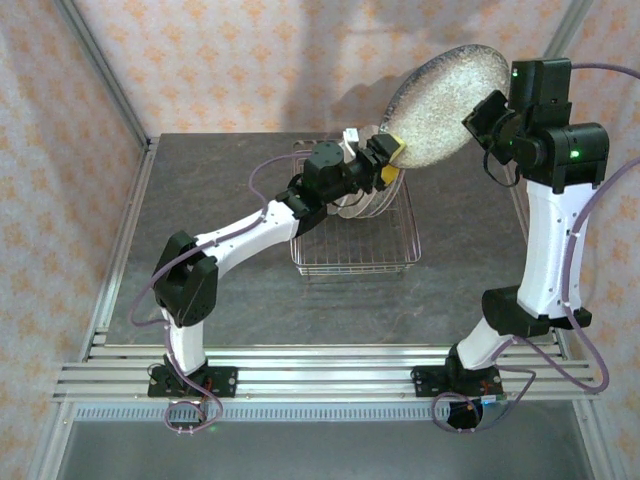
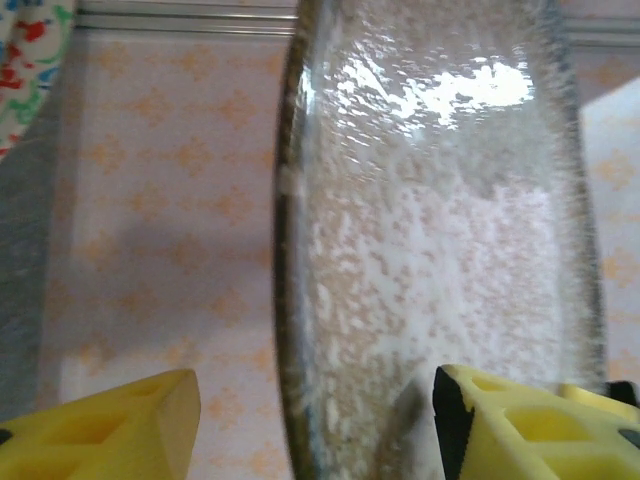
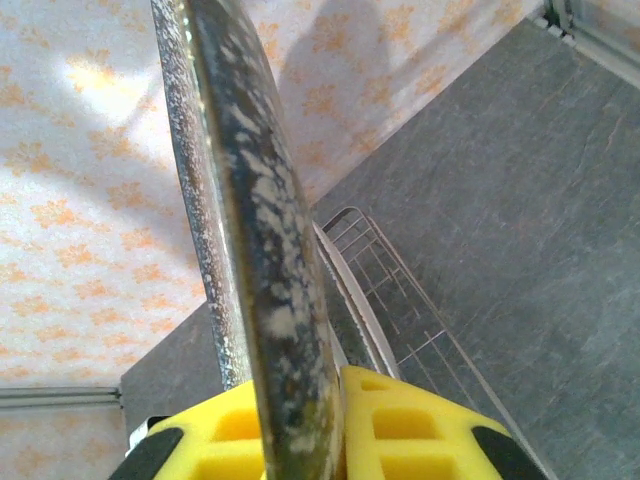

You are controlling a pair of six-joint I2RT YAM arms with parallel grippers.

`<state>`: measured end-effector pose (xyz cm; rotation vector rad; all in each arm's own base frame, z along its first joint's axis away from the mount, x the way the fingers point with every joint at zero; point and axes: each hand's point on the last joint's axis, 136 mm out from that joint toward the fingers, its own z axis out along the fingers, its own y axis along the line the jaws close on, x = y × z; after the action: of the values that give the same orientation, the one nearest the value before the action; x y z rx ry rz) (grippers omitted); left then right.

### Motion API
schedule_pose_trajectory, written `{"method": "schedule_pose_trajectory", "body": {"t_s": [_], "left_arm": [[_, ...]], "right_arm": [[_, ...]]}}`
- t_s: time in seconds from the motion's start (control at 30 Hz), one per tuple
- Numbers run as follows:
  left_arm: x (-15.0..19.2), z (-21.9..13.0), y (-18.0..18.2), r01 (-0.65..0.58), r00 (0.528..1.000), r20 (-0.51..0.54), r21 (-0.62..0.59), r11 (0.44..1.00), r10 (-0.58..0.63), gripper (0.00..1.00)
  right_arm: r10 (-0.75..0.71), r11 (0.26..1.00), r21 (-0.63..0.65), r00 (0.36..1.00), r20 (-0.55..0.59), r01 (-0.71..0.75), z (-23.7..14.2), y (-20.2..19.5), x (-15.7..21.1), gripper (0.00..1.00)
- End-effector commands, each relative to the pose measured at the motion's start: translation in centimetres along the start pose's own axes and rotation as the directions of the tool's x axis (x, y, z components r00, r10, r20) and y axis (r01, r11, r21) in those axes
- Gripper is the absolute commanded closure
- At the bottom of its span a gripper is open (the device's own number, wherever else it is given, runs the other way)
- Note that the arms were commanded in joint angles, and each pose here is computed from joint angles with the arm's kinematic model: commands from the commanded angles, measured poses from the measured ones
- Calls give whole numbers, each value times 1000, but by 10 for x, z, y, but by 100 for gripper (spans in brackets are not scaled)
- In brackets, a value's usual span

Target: Unload the plates from the dish rack

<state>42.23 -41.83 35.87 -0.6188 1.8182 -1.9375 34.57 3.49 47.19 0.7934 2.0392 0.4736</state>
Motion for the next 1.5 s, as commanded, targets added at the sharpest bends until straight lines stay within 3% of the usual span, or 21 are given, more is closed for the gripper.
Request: {"method": "schedule_pose_trajectory", "body": {"t_s": [0.0,0.1,0.4,0.63,0.9,1.0,1.1,1.27,1.37,1.47], "left_arm": [[-2,0,-37,23,1000,-16,137,990,-21,41],[-2,-2,-42,11,1000,-18,136,991,-8,45],[-4,-8,-43,8,1000,-13,137,991,-6,71],[-9,-16,-51,-19,1000,5,142,990,18,100],[-18,-31,-72,-41,999,30,168,985,37,100],[-22,-38,-84,-54,998,42,186,981,46,100],[-27,-46,-96,-69,997,55,196,978,59,100],[-38,-60,-107,-99,993,81,198,975,84,100],[-45,-67,-111,-108,992,93,204,973,91,100],[-52,-74,-114,-123,989,108,200,972,102,100]], "right_arm": [[143,940,-333,975,172,-80,-56,57,-49,100],[157,934,-344,977,146,-99,-52,58,-47,100],[180,926,-354,978,102,-134,-42,56,-43,100],[176,930,-339,981,77,-141,-33,51,-37,100],[141,938,-325,990,28,-124,-22,49,-26,100],[126,940,-322,992,12,-115,-20,50,-23,93],[113,938,-329,993,-16,-112,-17,52,-19,79],[82,943,-320,996,-44,-91,-17,51,-12,45],[58,944,-321,997,-52,-71,-19,50,-8,35],[24,945,-324,998,-57,-42,-21,49,-4,30]]}}
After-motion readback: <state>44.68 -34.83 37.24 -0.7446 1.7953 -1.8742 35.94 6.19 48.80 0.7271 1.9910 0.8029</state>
